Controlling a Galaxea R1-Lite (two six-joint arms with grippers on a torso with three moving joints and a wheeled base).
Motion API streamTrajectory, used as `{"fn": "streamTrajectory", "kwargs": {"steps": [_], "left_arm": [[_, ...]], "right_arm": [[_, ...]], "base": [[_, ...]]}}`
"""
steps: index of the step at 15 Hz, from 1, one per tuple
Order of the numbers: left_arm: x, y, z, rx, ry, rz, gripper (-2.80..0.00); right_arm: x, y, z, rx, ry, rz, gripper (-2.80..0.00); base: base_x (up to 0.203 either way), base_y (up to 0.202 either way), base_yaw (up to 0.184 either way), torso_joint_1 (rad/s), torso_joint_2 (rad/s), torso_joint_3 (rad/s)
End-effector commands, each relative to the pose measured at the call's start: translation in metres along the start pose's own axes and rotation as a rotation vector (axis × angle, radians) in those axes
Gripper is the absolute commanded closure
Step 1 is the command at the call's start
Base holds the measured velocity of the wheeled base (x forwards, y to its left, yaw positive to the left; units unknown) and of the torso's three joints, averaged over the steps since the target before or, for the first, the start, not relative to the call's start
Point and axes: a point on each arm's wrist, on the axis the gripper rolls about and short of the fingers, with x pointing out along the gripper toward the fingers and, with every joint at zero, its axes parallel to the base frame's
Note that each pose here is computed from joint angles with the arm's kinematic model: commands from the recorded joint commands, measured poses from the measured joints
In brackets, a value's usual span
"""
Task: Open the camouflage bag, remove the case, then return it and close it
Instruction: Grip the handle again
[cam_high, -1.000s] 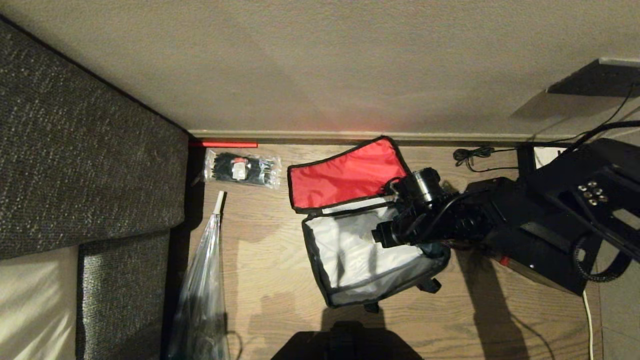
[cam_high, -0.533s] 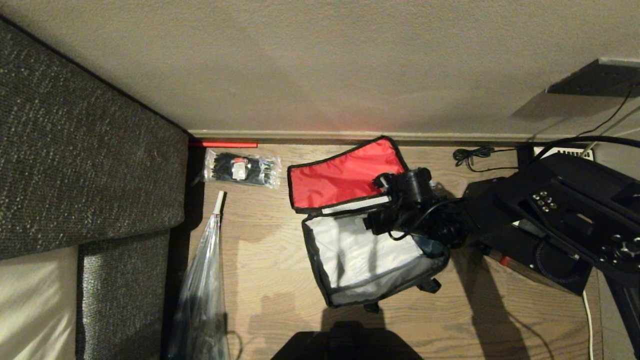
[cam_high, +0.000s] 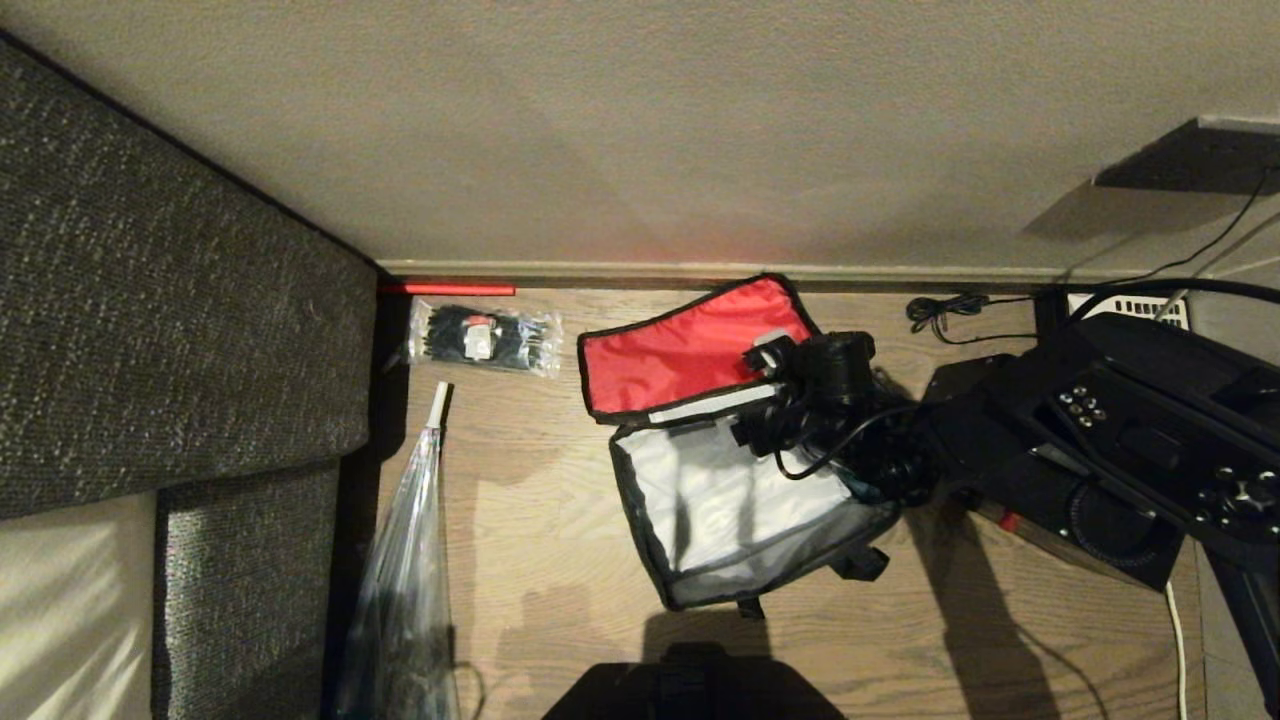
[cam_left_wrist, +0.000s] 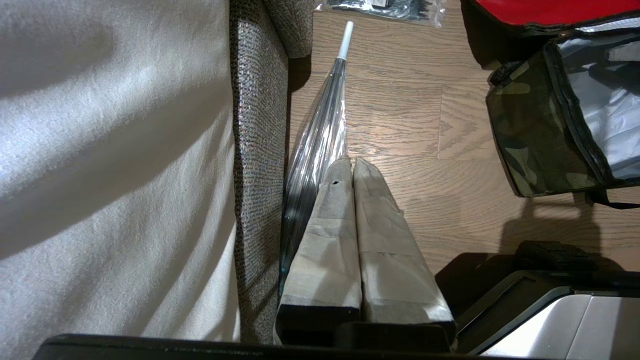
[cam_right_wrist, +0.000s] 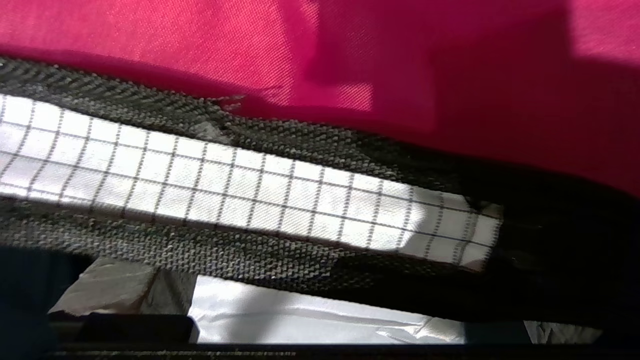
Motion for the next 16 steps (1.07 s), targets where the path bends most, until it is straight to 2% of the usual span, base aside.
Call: {"fn": "streamTrajectory", "kwargs": {"steps": [1, 9, 13, 16], "left_arm": [[0.000, 0.000, -0.001, 0.000, 0.001, 0.001, 0.00], [0.000, 0.000, -0.001, 0.000, 0.001, 0.000, 0.00], [0.000, 0.000, 0.000, 0.001, -0.001, 0.001, 0.00], [0.000, 0.000, 0.000, -0.001, -0.001, 0.001, 0.00]], "right_arm": [[-0.003, -0.002, 0.005, -0.004, -0.029, -0.014, -2.80], [-0.004, -0.006, 0.021, 0.001, -0.174, -0.057, -2.80], [-0.001, -0.015, 0.039, -0.017, -0.299, -0.102, -2.80], [0.003, -0.029, 0.053, -0.036, -0.359, -0.145, -2.80]], "base": [[0.000, 0.000, 0.000, 0.000, 0.00, 0.000], [0.000, 0.000, 0.000, 0.000, 0.00, 0.000], [0.000, 0.000, 0.000, 0.000, 0.00, 0.000], [0.000, 0.000, 0.000, 0.000, 0.00, 0.000]]}}
